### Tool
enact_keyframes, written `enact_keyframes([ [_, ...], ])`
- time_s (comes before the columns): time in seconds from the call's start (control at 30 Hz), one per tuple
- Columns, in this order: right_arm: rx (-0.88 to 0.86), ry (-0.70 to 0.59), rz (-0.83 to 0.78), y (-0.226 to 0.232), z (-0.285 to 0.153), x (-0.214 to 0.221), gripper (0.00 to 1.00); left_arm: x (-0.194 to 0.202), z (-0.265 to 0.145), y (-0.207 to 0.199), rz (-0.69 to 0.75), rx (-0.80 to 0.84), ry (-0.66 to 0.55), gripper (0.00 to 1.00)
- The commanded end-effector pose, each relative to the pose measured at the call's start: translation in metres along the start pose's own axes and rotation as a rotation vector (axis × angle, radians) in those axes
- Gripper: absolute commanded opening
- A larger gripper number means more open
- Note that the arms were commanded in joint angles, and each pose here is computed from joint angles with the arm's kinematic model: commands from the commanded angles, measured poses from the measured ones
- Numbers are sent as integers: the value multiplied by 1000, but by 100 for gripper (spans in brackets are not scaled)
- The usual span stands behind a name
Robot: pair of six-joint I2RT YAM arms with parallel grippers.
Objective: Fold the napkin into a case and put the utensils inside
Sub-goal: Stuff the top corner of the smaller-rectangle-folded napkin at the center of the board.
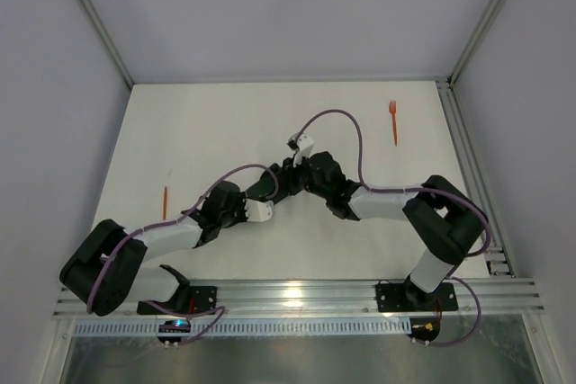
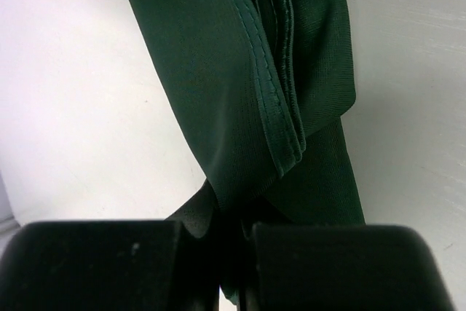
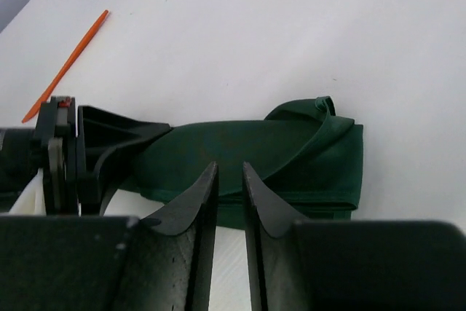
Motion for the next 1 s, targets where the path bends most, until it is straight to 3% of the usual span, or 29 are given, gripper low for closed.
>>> enact_keyframes([
  [0.0, -45, 7, 127, 9, 19, -6, 23, 4, 2, -17, 116, 59, 23, 0],
  [0.27, -18, 38, 182, 3, 39, 2, 16, 5, 2, -17, 183, 70, 37, 0],
  [0.57, 14, 164, 229, -7, 44, 52, 8, 6, 6, -15, 327, 120, 82, 4],
  [0.7, 85, 205, 254, -19, 44, 68, 5, 3, 3, -23, 402, 216, 59, 17],
  [0.8, 144, 227, 267, -28, 42, 78, 4, 2, -5, -32, 414, 331, 45, 32],
  [0.97, 195, 245, 286, -37, 40, 88, 4, 3, -21, -41, 420, 486, 59, 42],
])
Point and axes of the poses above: each gripper's point midway between its finger pads, its own z axis out along the fingers, its own y axis along the line the jaws close on, x = y × z, the point moved 4 cm from there along -z, back along the fingers, and after that the axes turned 9 degrees about z, right-handed, at the moved point
